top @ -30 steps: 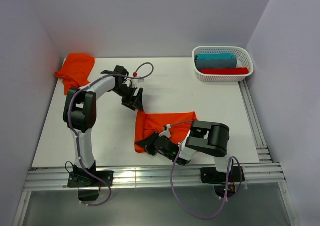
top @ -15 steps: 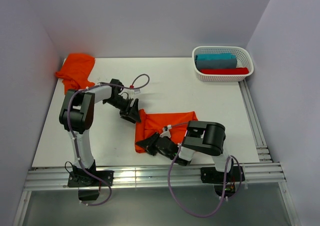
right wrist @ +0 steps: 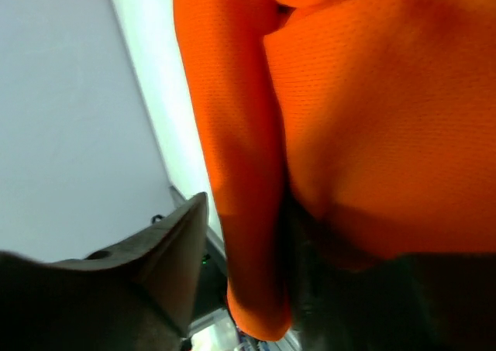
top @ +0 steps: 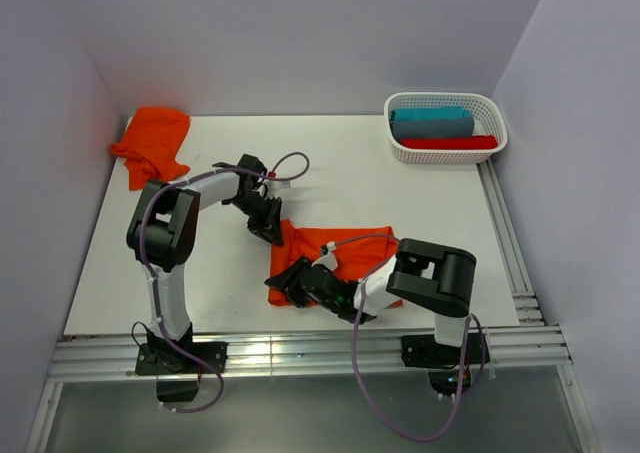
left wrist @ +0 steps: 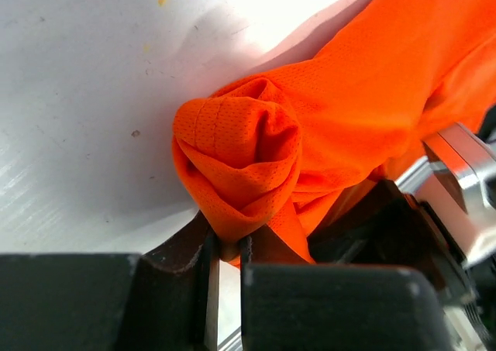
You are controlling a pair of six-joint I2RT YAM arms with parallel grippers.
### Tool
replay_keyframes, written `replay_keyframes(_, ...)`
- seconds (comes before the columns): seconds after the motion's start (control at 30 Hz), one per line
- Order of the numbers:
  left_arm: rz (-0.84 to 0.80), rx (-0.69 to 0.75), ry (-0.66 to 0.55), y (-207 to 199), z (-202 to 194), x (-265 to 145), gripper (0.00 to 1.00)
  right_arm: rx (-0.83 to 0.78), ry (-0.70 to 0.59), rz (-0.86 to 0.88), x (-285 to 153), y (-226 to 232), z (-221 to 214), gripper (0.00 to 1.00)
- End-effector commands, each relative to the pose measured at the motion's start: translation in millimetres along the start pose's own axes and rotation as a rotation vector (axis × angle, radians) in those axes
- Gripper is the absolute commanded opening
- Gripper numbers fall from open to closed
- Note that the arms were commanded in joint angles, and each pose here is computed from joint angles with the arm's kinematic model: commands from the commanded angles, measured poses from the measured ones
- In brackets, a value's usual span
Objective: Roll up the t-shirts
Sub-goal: Roll the tshirt
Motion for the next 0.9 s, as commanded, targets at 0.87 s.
replay_keyframes(0.87, 0.389, 0.107, -0.091, 9, 19, 7, 0.00, -0.460, 0.063, -0.411, -50, -3, -14, 0.73)
Point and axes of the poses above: each gripper's point midway between its finger pads, its own x axis out along the fingers, its own y axis along the line the jaws close on, z = x × y, the point moved 8 cm from there along -x, back along the fingers, and after that the axes turned 10 degrees about -x, right-handed, at the moved point
